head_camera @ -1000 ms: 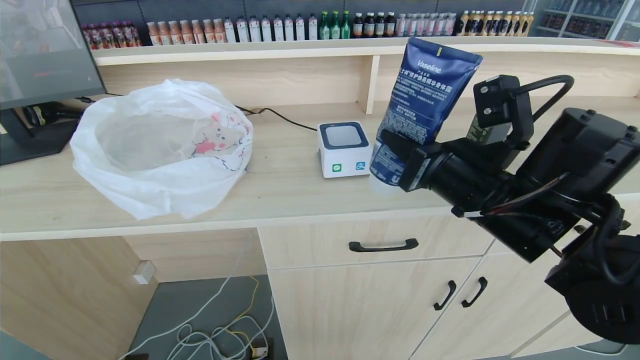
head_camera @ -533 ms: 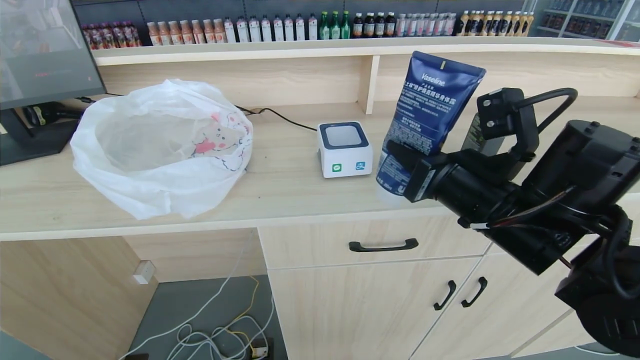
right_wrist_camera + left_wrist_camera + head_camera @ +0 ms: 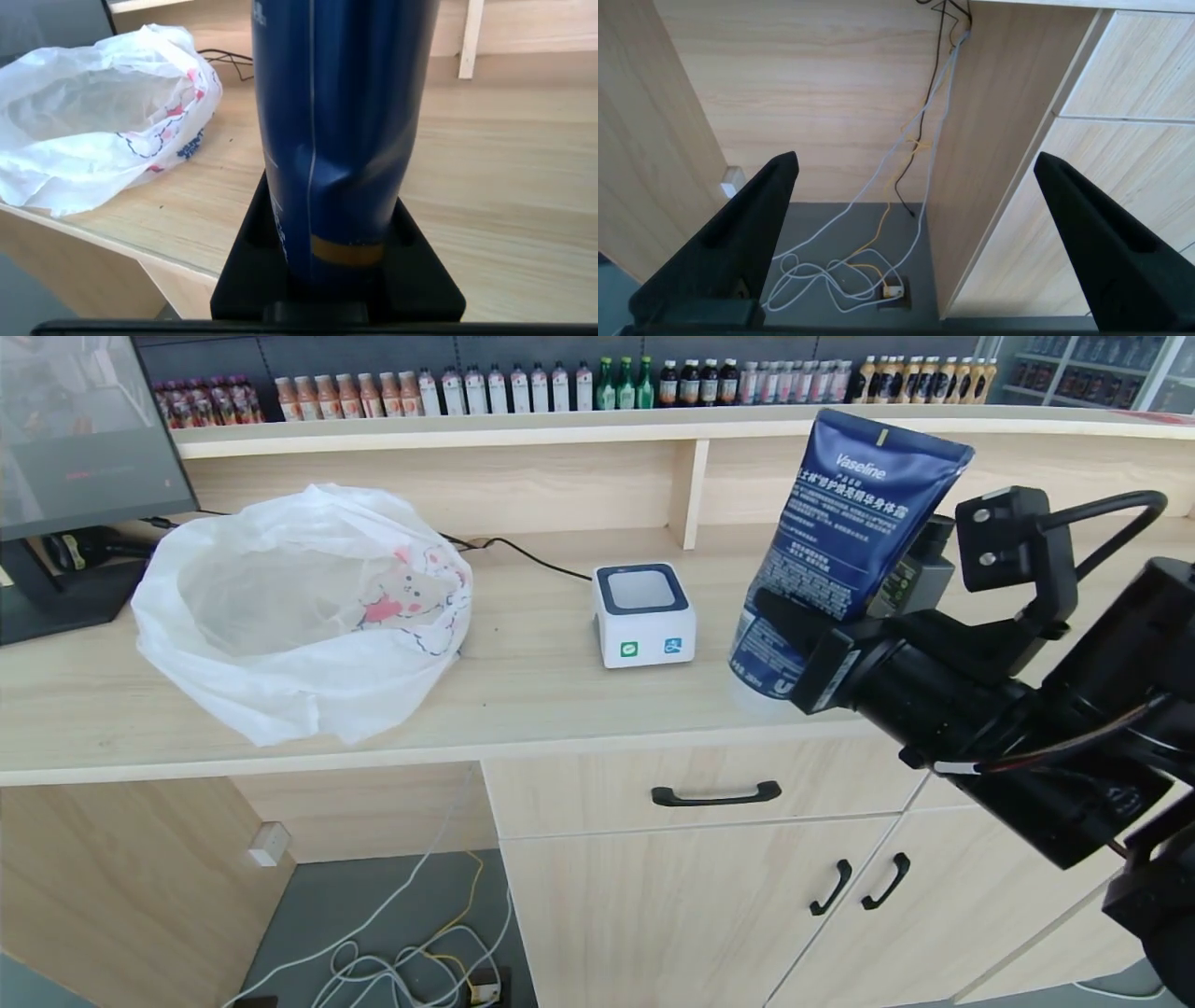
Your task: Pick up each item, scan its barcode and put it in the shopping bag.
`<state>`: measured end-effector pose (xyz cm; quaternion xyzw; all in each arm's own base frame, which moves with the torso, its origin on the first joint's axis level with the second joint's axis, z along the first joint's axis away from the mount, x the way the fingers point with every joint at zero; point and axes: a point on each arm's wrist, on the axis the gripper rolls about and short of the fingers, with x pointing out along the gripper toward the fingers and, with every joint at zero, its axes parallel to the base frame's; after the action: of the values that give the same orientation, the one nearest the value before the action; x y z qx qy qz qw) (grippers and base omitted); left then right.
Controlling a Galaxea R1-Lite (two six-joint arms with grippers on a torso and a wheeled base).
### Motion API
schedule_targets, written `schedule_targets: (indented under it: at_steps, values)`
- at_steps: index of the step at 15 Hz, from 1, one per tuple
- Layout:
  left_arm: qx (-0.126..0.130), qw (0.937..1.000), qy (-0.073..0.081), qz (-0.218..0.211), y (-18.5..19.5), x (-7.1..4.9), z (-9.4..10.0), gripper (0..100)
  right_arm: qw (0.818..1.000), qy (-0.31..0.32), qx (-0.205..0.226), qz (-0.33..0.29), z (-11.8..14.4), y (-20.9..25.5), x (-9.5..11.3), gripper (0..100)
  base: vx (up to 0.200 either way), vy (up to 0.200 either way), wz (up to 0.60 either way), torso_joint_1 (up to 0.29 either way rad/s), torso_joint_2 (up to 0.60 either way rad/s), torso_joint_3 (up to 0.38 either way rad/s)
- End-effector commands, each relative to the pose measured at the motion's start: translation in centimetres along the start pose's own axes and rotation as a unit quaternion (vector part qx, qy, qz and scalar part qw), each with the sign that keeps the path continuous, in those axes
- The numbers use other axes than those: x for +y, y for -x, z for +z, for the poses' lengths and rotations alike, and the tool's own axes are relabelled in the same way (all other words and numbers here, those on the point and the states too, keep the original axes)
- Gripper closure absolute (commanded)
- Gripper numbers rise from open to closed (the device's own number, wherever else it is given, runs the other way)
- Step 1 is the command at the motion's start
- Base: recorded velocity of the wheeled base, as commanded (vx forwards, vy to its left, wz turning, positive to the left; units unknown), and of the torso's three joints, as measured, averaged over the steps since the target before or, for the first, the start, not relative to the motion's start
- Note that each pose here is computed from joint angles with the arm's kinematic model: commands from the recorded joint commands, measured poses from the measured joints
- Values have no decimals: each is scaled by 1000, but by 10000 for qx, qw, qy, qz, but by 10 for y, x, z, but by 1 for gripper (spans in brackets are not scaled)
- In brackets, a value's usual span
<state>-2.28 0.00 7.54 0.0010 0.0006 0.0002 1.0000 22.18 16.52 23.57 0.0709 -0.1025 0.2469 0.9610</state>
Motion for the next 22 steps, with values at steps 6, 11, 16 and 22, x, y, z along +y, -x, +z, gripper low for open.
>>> schedule_targets:
  at_steps: [6,11,16,22]
  values:
    - [-6,10000,17,6,0,0,0,0,9999,-10,-116,-126,13,34,-13,100,0,0,0,0,0,0]
    - [1,10000,25,6,0,0,0,0,9997,60,-136,-210,15,32,-24,100,0,120,0,0,1,1]
    - [1,10000,25,6,0,0,0,0,9996,84,-109,-240,13,31,-28,100,0,200,0,2,0,2]
    - [1,10000,17,-2,0,0,0,0,9997,109,-32,-229,9,27,-29,100,0,100,0,1,2,1]
